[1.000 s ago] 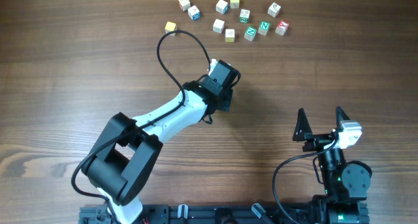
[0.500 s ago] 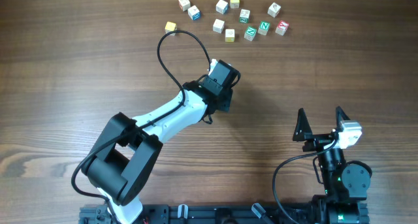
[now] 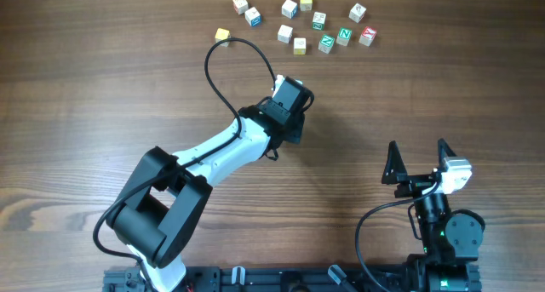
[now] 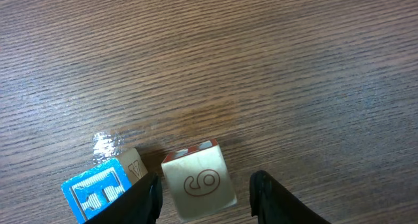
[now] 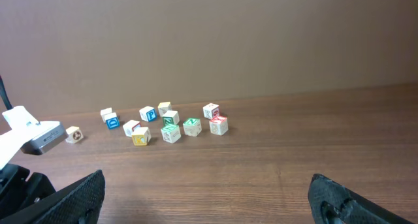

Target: Form a circle

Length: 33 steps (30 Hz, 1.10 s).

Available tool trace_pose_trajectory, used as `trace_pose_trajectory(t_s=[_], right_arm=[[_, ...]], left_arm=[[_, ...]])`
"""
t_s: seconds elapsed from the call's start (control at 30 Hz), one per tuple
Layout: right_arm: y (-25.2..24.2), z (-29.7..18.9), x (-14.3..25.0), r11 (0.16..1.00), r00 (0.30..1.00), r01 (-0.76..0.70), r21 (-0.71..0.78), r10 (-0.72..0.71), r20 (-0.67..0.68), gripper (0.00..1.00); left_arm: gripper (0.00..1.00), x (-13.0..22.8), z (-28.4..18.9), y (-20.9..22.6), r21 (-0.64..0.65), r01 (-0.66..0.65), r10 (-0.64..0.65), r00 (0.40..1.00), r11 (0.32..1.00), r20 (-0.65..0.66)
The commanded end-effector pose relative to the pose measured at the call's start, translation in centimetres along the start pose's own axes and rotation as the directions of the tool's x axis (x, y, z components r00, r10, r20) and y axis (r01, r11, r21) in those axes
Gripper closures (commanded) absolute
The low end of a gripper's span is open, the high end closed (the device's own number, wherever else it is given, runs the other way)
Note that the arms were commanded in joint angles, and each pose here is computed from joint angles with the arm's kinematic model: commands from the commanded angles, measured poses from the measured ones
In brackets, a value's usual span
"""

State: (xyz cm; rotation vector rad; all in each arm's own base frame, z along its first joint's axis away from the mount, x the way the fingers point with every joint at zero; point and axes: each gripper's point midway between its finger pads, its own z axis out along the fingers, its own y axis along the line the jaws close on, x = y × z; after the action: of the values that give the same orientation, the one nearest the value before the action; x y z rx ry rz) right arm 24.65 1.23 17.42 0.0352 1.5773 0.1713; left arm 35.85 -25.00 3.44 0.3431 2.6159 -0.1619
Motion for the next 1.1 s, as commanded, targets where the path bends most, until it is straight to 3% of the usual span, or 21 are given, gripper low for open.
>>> trace_pose_trajectory(t_s=[0.0,0.6,0.77,1.07], right_arm=[[-0.4,0.0,-0.3,1.000,1.000,-0.006,0.021,0.005,0.015,0.00],[-0.4,0.0,-0.3,1.000,1.000,-0.006,0.021,0.005,0.015,0.00],[-0.4,0.0,-0.3,1.000,1.000,-0.005,0.021,0.005,0.014,0.00],[-0.4,0.0,-0.3,1.000,1.000,-0.005,0.021,0.005,0.015,0.00]], left_arm=[[0.54,0.7,0.5,0.0,-0.006,-0.015,0.014,1.000,1.000,-0.015],[0.53,-1.8,-0.3,-3.6,0.126,-0.022,0.014,0.998,0.992,0.064],[0.53,-0.9,-0.5,-5.5,0.183,-0.047,0.040,0.998,0.982,0.043],[0.57,2.2,1.2,-5.1,0.147,-0.066,0.075,0.996,0.987,-0.057]])
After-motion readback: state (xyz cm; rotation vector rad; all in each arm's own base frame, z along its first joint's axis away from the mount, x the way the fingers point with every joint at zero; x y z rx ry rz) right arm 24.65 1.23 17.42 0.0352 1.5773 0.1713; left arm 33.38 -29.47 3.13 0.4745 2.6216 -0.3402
